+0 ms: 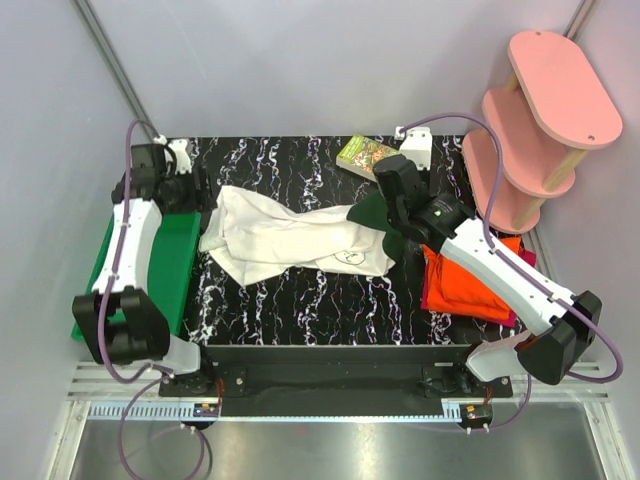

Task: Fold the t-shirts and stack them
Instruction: Flatten the tshirt out

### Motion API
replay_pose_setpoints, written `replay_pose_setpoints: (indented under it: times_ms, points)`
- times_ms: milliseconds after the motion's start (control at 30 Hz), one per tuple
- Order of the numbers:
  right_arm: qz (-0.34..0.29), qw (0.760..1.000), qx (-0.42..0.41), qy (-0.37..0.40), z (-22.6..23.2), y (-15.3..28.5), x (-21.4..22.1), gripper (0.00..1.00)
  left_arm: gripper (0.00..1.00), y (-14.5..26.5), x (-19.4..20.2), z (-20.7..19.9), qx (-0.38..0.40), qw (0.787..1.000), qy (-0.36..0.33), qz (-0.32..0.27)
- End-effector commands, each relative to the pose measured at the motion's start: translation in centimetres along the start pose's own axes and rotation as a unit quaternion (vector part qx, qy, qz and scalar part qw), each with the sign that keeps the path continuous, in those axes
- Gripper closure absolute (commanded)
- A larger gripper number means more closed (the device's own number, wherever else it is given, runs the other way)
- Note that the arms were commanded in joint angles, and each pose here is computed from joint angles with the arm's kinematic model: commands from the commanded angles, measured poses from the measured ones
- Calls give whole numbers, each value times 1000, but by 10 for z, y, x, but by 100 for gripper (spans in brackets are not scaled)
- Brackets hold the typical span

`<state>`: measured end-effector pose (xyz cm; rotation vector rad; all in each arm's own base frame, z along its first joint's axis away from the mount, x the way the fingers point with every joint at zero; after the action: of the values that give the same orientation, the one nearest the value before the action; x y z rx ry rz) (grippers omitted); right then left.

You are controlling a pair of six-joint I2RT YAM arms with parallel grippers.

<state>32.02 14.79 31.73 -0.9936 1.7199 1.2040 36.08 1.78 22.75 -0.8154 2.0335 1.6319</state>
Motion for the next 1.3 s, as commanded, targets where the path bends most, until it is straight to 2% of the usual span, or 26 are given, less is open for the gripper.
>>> replay_pose_setpoints:
  times_ms: [0, 167, 267, 767, 1267]
  points:
    - [-16, 999, -7, -39, -2, 3, -6, 100, 24, 7, 46, -19, 61, 998, 7, 30]
    - [-9, 999, -13, -44, -1, 3, 2, 100, 30, -15, 100, -22, 65, 991, 12, 113]
    - [-8, 999, -17, -47, -2, 4, 4, 100, 32, -29, 108, -20, 55, 989, 37, 132]
    - [-10, 999, -7, -37, -19, 13, 12, 100, 36, -76, 108, -12, 28, 984, 43, 168]
    - [-5, 1000, 1, -13, -12, 5, 14, 100, 42, -102, 83, -6, 8, 989, 39, 142]
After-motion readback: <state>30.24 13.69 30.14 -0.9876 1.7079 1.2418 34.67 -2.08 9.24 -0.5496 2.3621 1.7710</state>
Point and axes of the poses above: each gripper's point midway between its finger pads, its own y axis back along the fingers, its own z axis along the line the jaws close on, x = y × z, the point moved 4 cm from there along y, back along the fingers, and after that the axes turned 6 degrees about y, right-handed, at the moved point
